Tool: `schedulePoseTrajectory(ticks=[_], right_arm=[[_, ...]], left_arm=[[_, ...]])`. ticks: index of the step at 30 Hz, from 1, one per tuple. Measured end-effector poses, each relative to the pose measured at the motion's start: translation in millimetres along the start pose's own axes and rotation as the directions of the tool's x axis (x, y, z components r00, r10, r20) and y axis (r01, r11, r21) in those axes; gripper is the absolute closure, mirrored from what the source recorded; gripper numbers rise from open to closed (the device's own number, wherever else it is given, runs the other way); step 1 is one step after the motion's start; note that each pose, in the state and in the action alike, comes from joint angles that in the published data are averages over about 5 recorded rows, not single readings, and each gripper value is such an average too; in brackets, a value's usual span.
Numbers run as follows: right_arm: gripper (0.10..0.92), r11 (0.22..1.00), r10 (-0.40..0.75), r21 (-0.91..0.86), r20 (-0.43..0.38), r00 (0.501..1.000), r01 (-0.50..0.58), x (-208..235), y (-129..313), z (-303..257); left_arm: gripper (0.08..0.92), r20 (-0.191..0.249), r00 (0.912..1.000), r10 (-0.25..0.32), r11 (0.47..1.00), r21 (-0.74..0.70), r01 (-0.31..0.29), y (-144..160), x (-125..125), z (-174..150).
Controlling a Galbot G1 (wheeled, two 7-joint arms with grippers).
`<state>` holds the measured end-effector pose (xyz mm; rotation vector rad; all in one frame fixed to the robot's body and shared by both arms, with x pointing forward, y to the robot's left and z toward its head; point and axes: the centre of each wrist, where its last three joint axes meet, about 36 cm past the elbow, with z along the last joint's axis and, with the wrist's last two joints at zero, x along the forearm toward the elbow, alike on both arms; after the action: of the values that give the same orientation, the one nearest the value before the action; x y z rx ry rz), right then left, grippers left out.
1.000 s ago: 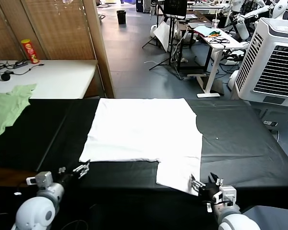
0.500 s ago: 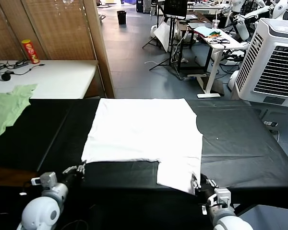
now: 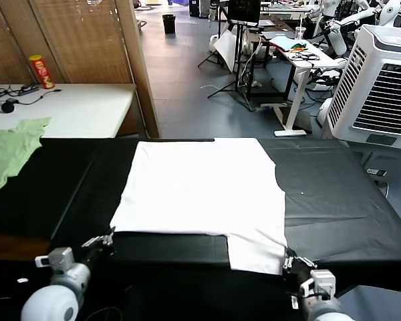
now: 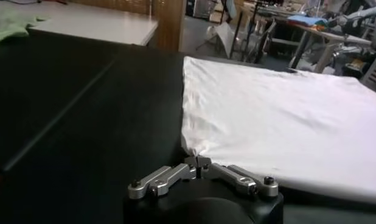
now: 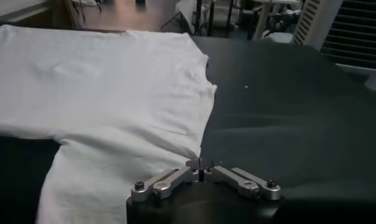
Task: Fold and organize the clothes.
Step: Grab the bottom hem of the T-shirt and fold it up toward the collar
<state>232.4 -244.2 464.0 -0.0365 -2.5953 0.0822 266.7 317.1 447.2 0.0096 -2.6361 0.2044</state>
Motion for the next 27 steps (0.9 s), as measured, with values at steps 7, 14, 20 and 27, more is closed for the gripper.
schedulePoseTrajectory(ticks=[7,14,20,27], right_arm=[[0.901,0.997,-0.048,-0.049,0.124,0.991,0.054,-36,-11,-7],[0.901,0.998,-0.051,-0.031,0.208,0.977,0.059,-95,-16,-23],[0.901,0.998,-0.064,0.017,0.240,0.969,0.062,-142,-18,-39],[0.901,0.996,-0.081,0.054,0.235,0.969,0.070,-191,-15,-49]], left_arm=[[0.873,0.090,0.9959,-0.002,1.000,0.017,0.001,-4,-5,-4],[0.873,0.155,0.9880,-0.003,1.000,-0.002,0.003,-8,-37,-11],[0.873,0.194,0.9808,-0.022,1.000,-0.005,0.023,-6,-65,-17],[0.873,0.203,0.9781,-0.044,0.998,-0.027,0.051,1,-93,-19]])
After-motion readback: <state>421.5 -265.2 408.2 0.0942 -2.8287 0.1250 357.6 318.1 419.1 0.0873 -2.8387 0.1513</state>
